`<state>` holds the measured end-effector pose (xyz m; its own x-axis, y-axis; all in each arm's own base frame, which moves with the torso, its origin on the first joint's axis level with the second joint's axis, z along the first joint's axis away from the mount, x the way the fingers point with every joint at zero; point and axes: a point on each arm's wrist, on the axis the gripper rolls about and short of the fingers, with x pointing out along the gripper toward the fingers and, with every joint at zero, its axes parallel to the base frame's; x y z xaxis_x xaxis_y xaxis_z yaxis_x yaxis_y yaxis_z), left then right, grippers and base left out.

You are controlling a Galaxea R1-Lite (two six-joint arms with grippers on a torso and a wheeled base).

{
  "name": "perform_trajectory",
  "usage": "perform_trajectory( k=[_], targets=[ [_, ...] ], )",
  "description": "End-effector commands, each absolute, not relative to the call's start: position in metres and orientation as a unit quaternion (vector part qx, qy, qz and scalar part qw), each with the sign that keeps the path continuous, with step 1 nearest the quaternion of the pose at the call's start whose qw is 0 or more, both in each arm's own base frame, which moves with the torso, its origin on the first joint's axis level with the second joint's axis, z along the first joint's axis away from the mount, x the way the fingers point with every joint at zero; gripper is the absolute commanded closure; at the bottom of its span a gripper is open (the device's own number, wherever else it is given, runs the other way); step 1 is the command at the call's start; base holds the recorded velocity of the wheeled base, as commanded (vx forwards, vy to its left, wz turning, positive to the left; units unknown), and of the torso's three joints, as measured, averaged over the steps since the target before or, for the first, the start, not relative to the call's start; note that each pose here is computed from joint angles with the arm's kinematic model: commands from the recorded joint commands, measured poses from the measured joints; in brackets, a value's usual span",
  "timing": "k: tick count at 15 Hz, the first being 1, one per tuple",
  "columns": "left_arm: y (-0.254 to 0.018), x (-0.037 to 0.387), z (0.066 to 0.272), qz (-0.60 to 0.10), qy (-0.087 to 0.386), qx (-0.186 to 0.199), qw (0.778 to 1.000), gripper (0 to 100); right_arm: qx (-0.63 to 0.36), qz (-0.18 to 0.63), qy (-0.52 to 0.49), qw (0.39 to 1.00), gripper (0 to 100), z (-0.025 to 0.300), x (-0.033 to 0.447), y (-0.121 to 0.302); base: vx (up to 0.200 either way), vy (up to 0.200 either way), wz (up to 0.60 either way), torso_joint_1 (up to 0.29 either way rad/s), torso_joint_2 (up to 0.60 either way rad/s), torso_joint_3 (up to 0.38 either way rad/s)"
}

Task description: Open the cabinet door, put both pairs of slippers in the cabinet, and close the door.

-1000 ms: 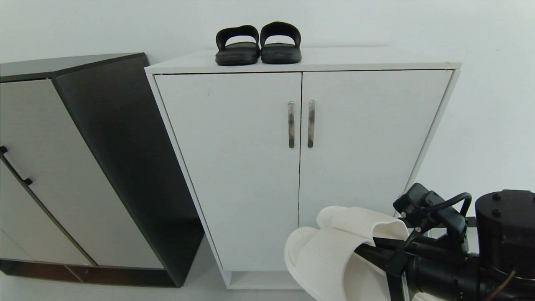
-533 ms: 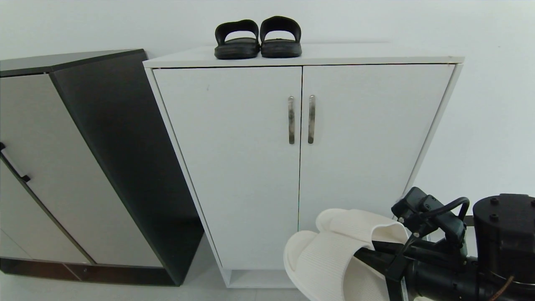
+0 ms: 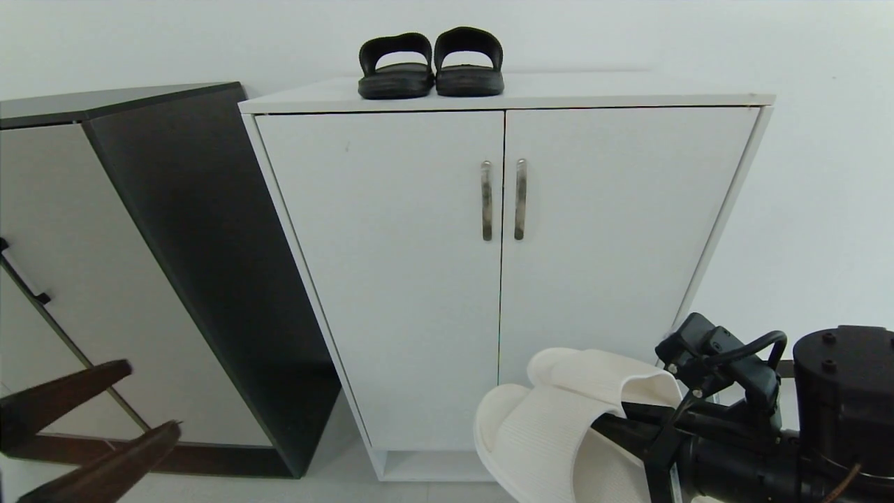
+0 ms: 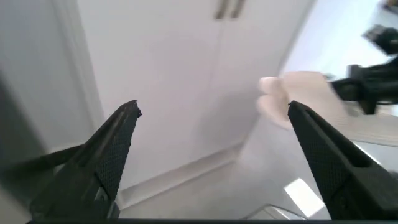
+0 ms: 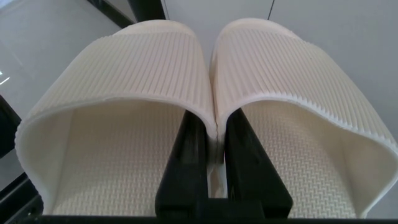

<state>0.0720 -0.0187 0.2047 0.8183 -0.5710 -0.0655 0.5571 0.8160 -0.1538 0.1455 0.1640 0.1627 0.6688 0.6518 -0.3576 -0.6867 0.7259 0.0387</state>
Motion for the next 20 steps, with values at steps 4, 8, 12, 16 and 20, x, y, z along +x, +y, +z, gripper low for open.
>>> perform_trajectory(
  k=[4,8,12,16,20],
  targets=[
    [-0.102,0.16,0.243,-0.437,0.107,-0.046,0.892,0,-0.051,0.365,0.179,0.912,100,0.161,0.146,0.164,0.0,0.0,0.0,0.0,0.0,0.0],
    [-0.162,0.187,0.263,-0.475,0.093,-0.039,0.874,0,-0.056,0.363,0.186,0.911,100,0.157,0.148,0.166,0.0,0.0,0.0,0.0,0.0,0.0],
    [-0.204,0.222,0.269,-0.496,0.081,-0.043,0.863,0,-0.059,0.362,0.195,0.91,100,0.153,0.15,0.168,0.0,0.0,0.0,0.0,0.0,0.0],
    [-0.231,0.239,0.279,-0.545,0.09,-0.088,0.829,0,-0.059,0.362,0.194,0.91,100,0.152,0.151,0.169,0.0,0.0,0.0,0.0,0.0,0.0],
    [-0.242,0.252,0.283,-0.553,0.086,-0.093,0.824,0,-0.06,0.363,0.195,0.909,100,0.152,0.15,0.168,0.0,0.0,0.0,0.0,0.0,0.0]
  ],
)
